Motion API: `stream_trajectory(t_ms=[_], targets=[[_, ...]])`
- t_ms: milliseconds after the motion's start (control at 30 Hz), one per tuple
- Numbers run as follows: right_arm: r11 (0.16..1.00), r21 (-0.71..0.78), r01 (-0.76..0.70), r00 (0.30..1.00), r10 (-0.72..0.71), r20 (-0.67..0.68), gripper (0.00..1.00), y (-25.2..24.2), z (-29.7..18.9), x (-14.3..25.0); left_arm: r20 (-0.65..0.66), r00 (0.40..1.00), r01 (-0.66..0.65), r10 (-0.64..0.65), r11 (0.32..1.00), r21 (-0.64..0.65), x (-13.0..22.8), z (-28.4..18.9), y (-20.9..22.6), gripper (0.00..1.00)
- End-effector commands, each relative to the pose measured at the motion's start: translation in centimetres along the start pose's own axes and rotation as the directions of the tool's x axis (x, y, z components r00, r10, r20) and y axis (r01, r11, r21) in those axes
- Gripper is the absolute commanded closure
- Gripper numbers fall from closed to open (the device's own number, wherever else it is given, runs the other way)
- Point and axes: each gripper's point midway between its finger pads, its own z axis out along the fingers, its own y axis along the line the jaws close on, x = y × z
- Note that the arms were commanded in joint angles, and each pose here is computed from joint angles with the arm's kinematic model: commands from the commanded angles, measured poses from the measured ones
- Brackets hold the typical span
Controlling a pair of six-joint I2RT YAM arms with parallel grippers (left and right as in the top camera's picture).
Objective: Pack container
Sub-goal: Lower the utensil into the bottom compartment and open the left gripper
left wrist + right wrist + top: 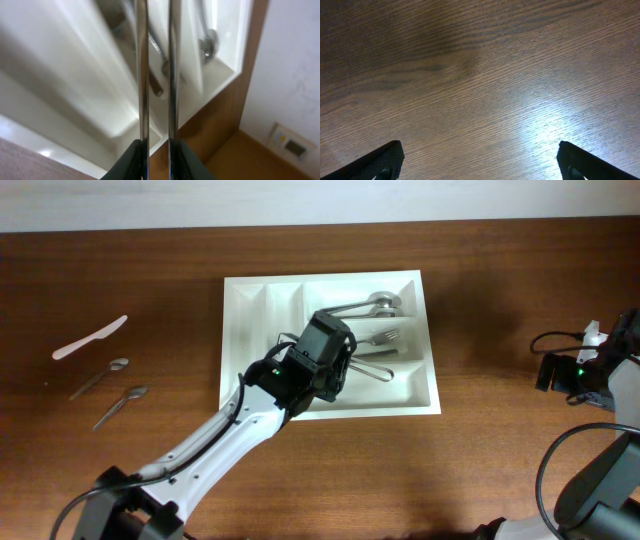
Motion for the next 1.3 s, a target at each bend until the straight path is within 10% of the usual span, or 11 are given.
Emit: stream_trajectory(t_ms=[0,1000,1267], targets=[[1.0,-0.009,0.003,1.0,-0.003,-0.001,0.01,0.1,0.2,0.0,-0.04,0.993,0.108,-0.111,0.992,-0.064,1.0,1.5,1.2,0.82],[1.0,-0.01,0.003,1.0,-0.003,-0.001,0.01,0.2,0.2,0.0,-0.016,0.993,0.11,-0.116,0.968,-0.227,0.6,3.1,5.4,0.83],[1.0,-0.01,0.003,1.0,-0.003,-0.001,0.01,0.2,0.2,0.0,-0.013,0.993,0.111,-0.117,0.967,-0.23,0.6,3.0,5.5,0.6]])
